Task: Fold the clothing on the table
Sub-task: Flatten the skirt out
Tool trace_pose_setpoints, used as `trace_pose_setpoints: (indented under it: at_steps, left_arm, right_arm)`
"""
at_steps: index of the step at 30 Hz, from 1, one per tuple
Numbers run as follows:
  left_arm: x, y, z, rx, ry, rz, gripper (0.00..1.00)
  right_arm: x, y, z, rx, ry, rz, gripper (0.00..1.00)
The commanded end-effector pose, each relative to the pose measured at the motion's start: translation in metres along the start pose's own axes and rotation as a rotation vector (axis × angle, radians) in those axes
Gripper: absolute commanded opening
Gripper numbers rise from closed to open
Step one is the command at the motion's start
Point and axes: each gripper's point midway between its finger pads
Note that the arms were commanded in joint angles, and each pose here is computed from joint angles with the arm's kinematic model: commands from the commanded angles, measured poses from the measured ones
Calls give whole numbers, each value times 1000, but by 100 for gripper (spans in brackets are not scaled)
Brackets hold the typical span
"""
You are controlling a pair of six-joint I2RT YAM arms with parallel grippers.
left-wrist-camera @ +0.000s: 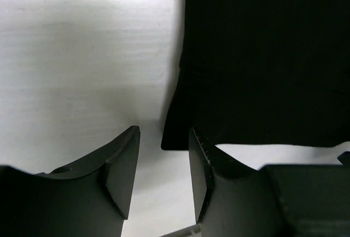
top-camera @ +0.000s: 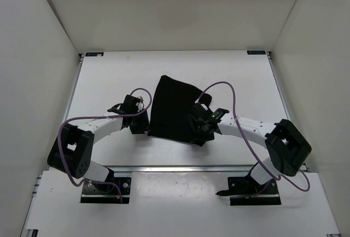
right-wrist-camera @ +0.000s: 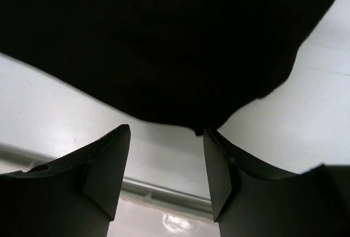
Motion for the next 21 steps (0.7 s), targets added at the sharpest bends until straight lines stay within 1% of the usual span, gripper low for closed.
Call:
trace_pose_setpoints:
  at_steps: [1,3,5,7,8,9,10,11,12,17,21]
  left_arm:
    - [-7,-25,31,19,-104,-66,52]
    - [-6,-20,31,11,-105,-54,52]
    - [-6,-19,28,11,-98,-59,52]
    - [-7,-17,30,1,-102,-63,52]
    - [-6,-16,31,0,-107,-59,53]
    - [-7,-15,31,-1,-107,-62,53]
    - [-5,-16,31,2,-107,-62,53]
    - [-4,-12,31,-3,-105,-51,54]
    - [-4,-12,32,-7,-104,-50,54]
    - [-4,-17,25,5,-94,-55,55]
    - [-4,-20,28,-8,-104,-65,55]
  right_arm:
    - [4,-4,22,43,-52,-105,53]
    - [11,-10,24,59,-52,-123,47]
    - [12,-10,26,74,-63,-118,44]
    - [16,-17,22,72,-52,-128,34]
    - [16,-14,24,85,-55,-109,33]
    - [17,-16,22,78,-44,-109,33]
    - [20,-17,19,79,-40,-116,30]
    - [18,-21,19,80,-37,-115,9]
    - [17,-22,21,83,-43,-120,1]
    - [5,-22,25,105,-89,-100,0]
    - [-12,-22,27,159,-151,-20,0]
Point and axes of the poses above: each gripper's point midway between its finger pads, its own x axis out along the fingers, its own y axis along the line the jaws close on, z = x × y, and after that the axes turned 5 degrees about -x, right-handed
